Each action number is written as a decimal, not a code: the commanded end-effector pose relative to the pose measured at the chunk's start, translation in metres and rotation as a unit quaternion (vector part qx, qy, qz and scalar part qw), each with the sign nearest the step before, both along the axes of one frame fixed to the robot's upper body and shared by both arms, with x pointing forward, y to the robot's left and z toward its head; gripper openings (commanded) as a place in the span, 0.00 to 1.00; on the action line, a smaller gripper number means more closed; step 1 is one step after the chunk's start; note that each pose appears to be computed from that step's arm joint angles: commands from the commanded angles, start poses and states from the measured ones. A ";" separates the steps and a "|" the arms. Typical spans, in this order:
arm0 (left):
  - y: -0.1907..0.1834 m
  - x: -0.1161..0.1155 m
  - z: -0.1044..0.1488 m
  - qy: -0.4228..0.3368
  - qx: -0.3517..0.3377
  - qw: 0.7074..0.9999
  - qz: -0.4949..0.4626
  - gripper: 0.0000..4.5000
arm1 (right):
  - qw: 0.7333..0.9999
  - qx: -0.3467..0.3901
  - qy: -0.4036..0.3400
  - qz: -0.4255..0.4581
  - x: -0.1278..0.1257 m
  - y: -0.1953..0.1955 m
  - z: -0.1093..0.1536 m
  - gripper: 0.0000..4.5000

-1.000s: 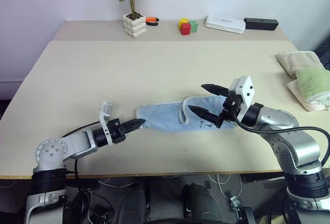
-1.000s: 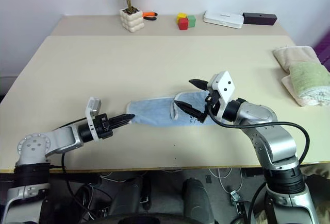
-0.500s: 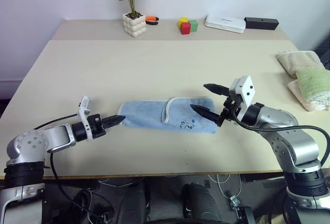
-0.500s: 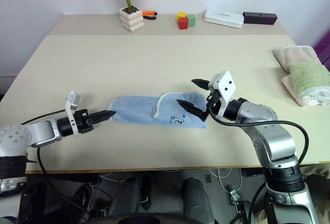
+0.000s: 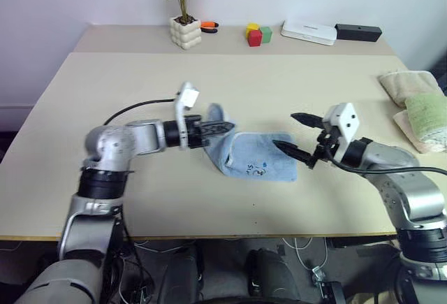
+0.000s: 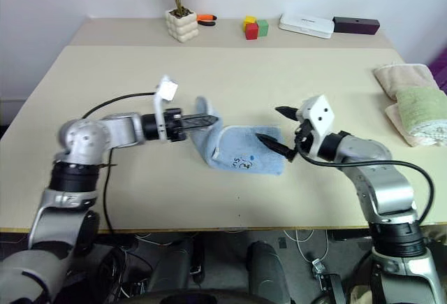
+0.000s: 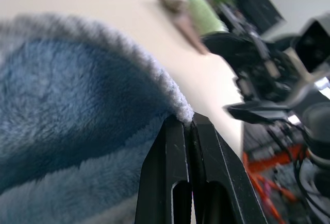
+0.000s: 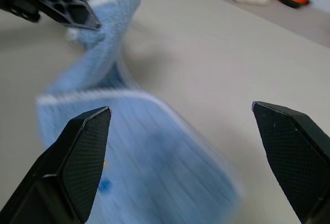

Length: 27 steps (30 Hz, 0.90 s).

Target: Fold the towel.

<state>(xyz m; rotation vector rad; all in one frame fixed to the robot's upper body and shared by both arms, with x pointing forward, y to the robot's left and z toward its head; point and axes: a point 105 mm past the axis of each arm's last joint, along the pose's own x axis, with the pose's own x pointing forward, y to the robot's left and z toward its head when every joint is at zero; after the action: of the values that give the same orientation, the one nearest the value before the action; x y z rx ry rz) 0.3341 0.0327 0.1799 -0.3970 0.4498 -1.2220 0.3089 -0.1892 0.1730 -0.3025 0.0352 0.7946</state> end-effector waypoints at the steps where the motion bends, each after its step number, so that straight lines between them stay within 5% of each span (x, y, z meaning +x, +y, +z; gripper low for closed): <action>1: -0.026 -0.002 0.012 -0.049 0.002 0.998 -0.047 0.01 | 0.999 -0.012 -0.027 -0.026 -0.002 -0.021 0.013 1.00; 12: -0.083 -0.036 -0.021 -0.082 0.053 0.972 -0.214 0.01 | 0.996 -0.039 -0.024 -0.074 -0.013 -0.047 0.010 1.00; 26: -0.110 -0.036 -0.042 -0.019 0.030 0.971 -0.237 0.01 | 0.988 -0.053 -0.052 -0.138 -0.009 -0.068 0.015 1.00; 27: -0.110 -0.035 -0.044 -0.031 0.039 0.971 -0.235 0.06 | 0.988 -0.052 -0.051 -0.137 -0.008 -0.067 0.015 1.00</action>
<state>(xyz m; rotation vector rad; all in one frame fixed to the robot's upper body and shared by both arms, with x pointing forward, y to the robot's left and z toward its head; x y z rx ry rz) 0.2962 -0.0748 0.1225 -0.2022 0.6113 -1.6471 0.3005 -0.2571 0.1741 -0.4076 0.0801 0.5148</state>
